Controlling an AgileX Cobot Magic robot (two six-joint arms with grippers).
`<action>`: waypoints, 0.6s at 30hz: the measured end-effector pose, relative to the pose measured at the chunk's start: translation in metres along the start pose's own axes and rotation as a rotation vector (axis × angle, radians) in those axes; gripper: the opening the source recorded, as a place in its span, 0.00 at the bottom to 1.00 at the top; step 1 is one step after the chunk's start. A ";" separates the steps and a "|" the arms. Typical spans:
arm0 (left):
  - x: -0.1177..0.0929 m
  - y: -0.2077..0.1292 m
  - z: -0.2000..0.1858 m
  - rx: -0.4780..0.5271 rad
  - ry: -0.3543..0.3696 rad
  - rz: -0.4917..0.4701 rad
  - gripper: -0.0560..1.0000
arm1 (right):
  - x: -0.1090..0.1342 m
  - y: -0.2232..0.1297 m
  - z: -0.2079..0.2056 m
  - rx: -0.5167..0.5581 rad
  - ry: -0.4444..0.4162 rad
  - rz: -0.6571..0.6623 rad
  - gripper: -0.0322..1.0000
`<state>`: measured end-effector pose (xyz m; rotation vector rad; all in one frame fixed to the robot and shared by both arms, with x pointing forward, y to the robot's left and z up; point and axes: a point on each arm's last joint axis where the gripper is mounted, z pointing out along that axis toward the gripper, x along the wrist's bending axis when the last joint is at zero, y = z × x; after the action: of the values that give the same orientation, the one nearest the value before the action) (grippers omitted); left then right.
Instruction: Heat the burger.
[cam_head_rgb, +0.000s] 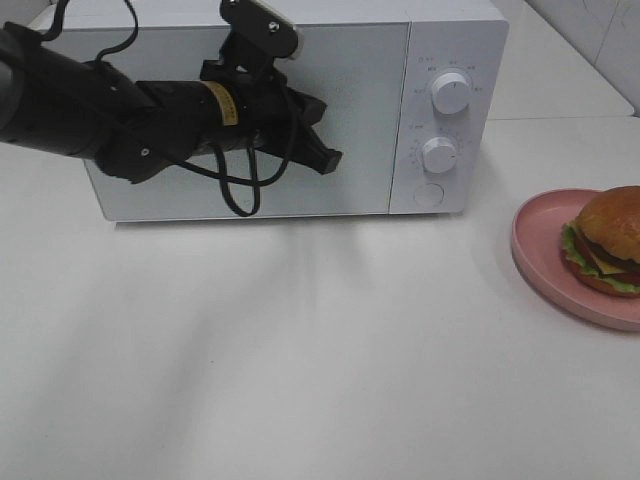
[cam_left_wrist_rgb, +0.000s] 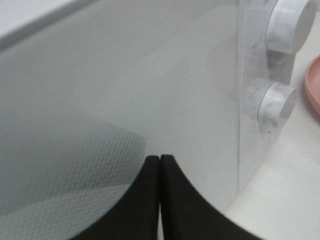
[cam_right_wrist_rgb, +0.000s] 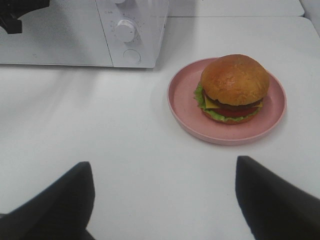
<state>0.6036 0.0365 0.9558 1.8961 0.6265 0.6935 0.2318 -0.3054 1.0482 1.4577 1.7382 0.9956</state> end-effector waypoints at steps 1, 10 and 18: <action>-0.006 0.007 0.006 0.015 -0.007 0.000 0.06 | 0.000 0.000 0.000 0.000 0.000 0.000 0.75; -0.026 0.029 0.014 0.120 -0.023 0.009 0.06 | 0.000 0.000 0.000 0.000 0.000 0.000 0.75; -0.053 0.057 -0.024 0.349 -0.051 0.032 0.06 | 0.000 0.000 0.000 0.000 0.000 0.000 0.75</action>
<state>0.5567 -0.0069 1.0060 2.2418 0.7219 0.5821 0.2318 -0.3054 1.0482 1.4577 1.7382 0.9956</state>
